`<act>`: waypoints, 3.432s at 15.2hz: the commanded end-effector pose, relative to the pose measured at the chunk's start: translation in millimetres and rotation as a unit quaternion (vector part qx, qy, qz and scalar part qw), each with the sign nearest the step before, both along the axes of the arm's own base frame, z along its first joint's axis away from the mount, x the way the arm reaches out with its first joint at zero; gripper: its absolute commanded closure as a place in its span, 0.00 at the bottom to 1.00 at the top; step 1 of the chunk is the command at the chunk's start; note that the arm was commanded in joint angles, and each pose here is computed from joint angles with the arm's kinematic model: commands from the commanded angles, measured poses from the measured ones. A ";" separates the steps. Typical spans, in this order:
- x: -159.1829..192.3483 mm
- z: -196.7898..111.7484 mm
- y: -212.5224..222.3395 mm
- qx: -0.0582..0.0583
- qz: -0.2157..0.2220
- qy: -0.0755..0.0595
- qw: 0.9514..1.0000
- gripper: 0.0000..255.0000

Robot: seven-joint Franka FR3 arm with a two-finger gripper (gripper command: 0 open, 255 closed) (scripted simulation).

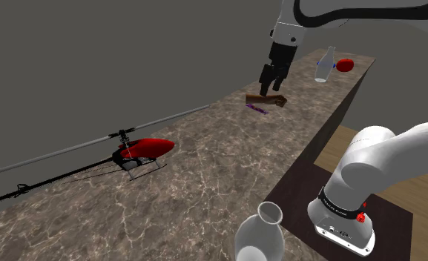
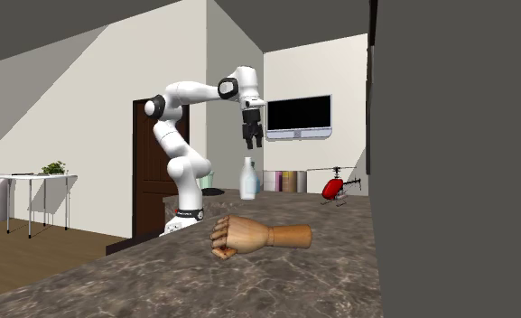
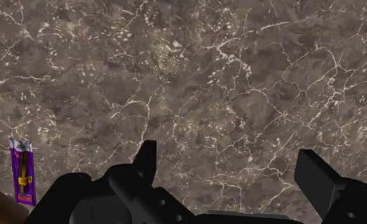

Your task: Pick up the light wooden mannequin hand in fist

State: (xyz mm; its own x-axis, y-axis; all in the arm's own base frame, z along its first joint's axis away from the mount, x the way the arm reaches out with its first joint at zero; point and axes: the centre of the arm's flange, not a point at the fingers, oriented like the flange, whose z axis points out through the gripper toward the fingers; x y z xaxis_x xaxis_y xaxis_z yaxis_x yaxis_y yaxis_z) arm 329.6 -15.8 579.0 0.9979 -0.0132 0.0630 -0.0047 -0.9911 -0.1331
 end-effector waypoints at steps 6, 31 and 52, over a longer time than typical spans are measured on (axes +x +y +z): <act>23.2 -31.7 -49.8 -0.014 0.028 0.004 0.999 0.00; 177.1 -172.5 -287.5 -0.084 0.170 0.023 0.982 0.00; 230.8 -247.2 -348.2 -0.103 0.209 0.028 0.972 1.00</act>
